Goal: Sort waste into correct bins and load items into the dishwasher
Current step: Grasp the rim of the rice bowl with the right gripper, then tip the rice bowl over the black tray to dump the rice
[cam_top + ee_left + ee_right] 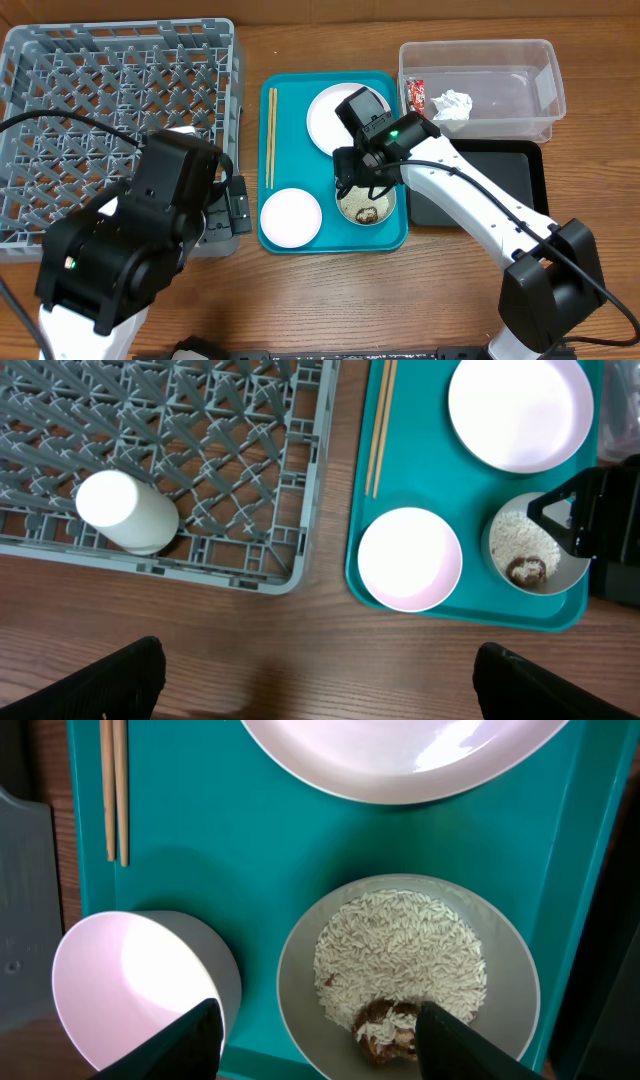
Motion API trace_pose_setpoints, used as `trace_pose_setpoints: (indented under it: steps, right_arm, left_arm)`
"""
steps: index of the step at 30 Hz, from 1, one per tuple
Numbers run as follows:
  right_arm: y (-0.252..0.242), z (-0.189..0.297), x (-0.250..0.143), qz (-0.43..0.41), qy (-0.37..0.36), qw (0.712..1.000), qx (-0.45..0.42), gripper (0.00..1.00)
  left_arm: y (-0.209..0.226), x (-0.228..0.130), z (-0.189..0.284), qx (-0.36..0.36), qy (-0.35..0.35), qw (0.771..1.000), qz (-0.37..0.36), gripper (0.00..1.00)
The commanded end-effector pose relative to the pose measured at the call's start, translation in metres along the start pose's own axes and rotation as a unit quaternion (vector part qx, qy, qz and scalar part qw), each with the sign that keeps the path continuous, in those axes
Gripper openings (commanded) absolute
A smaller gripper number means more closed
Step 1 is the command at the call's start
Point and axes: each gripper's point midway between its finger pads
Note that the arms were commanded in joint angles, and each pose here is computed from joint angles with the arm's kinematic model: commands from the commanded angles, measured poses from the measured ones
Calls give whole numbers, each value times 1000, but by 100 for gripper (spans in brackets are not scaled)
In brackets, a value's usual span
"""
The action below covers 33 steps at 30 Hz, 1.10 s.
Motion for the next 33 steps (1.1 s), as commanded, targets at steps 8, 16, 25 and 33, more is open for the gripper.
trace_pose_setpoints:
  steps: [8,16,25,33]
  right_arm:
    - [6,-20,-9,-17,14,1000,-14,53]
    - [5,-69,-33,-26,62,996,-53,48]
    - [-7,-80,-32,-37,57,994,-84,15]
    - [-9,-80,-33,-41,57,993,-90,4]
  left_arm:
    - [-4,6,-15,19,20,1000,-3,100]
    - [-8,0,-23,21,49,999,-10,100]
    - [-8,1,-23,21,48,999,-10,100]
    - [-8,1,-23,21,48,999,-10,100]
Point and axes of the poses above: each gripper's point midway between its finger pads, its own z axis back along the fingers, its own y axis along the line the jaws close on, x = y × z, and after that the axes turned 7 degrees about -z, right-handed
